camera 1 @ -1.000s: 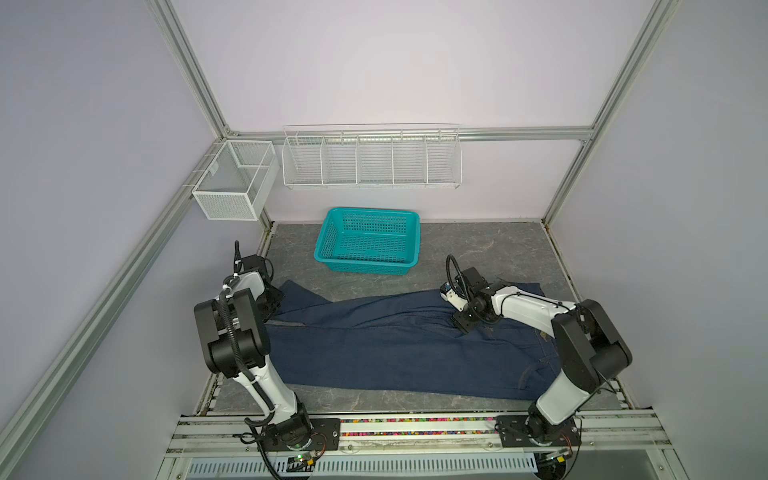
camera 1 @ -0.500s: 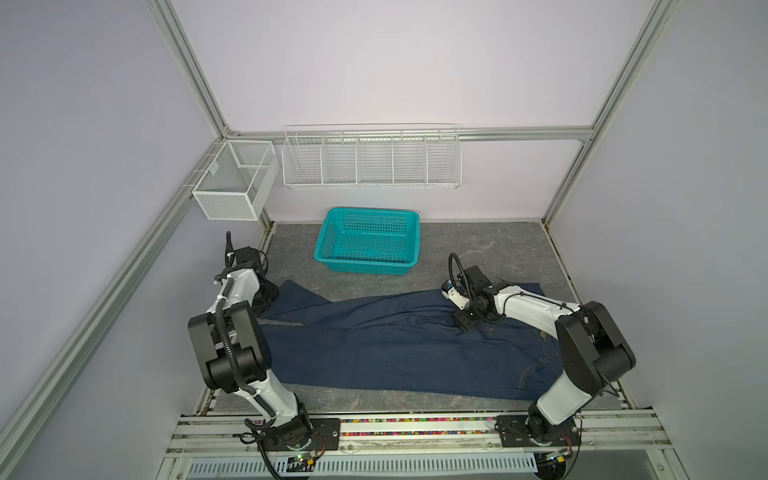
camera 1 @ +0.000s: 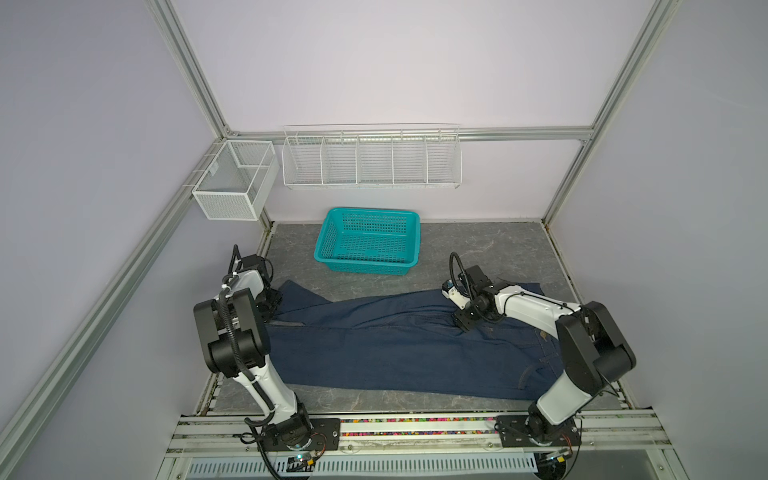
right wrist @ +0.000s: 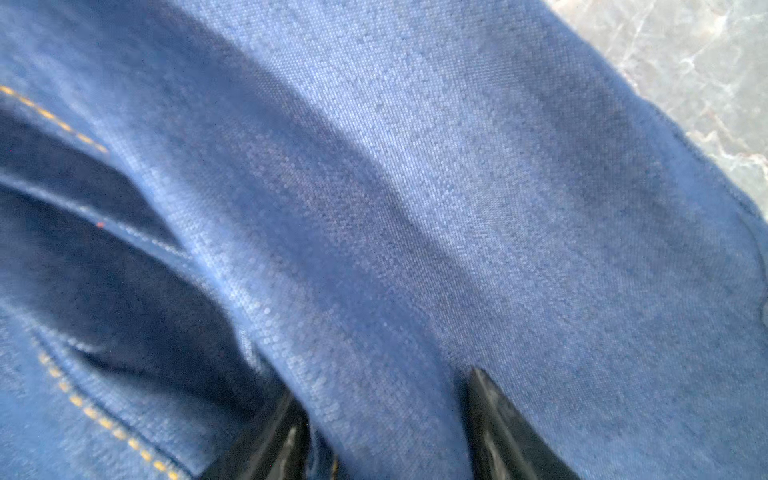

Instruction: Fold and stack the trousers

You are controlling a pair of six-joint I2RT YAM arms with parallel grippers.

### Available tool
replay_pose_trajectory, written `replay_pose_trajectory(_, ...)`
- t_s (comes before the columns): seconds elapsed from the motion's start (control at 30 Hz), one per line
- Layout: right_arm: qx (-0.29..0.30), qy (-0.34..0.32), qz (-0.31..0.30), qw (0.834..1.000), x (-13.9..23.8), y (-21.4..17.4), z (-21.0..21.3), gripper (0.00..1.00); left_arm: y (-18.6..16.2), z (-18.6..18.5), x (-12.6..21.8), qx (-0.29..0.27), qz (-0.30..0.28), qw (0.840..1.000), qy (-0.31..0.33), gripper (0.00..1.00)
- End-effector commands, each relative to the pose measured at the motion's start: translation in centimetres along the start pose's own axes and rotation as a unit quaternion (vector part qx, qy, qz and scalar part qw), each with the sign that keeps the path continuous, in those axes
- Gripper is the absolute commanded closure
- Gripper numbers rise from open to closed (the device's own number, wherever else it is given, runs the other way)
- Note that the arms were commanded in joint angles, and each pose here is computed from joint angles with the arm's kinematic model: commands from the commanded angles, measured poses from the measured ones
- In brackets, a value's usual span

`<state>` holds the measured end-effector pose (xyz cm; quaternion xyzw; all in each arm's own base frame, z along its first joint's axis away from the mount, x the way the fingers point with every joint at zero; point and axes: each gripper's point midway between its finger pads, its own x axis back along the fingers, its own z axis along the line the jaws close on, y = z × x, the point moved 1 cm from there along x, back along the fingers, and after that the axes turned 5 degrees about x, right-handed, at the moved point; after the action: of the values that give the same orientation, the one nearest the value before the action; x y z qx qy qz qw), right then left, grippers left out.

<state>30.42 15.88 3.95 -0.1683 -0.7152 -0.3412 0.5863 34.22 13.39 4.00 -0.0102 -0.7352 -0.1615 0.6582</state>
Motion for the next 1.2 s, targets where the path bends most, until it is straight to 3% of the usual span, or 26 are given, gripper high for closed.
replay_pose_trajectory(0.0,-0.004,0.009,-0.005,1.0,0.4,0.4,-0.1,0.37,-0.2,0.0,-0.9,0.016,0.005,1.0,0.003,0.63)
replay_pose_trajectory(0.27,-0.006,0.004,-0.005,1.0,0.7,0.3,-0.2,0.37,0.6,-0.7,-0.2,0.003,-0.007,1.0,-0.004,1.0)
replay_pose_trajectory(0.5,-0.009,-0.001,-0.007,1.0,0.8,0.3,-0.5,0.37,1.3,0.2,3.4,-0.01,-0.033,0.999,-0.005,1.0)
replay_pose_trajectory(0.83,-0.005,-0.005,-0.012,1.0,0.9,0.3,-0.6,0.37,1.8,4.1,12.1,-0.006,-0.102,0.995,-0.017,1.0)
replay_pose_trajectory(0.97,-0.008,-0.009,-0.016,1.0,1.0,0.4,-0.9,0.37,2.2,4.4,15.9,-0.02,-0.134,0.989,-0.052,1.0)
replay_pose_trajectory(1.07,-0.009,-0.007,-0.017,1.0,0.9,0.5,-0.8,0.37,1.4,3.3,17.1,-0.044,-0.139,0.986,-0.079,1.0)
replay_pose_trajectory(1.17,-0.012,-0.007,-0.017,1.0,0.8,0.5,-0.9,0.37,1.2,2.1,16.1,-0.07,-0.133,0.986,-0.071,1.0)
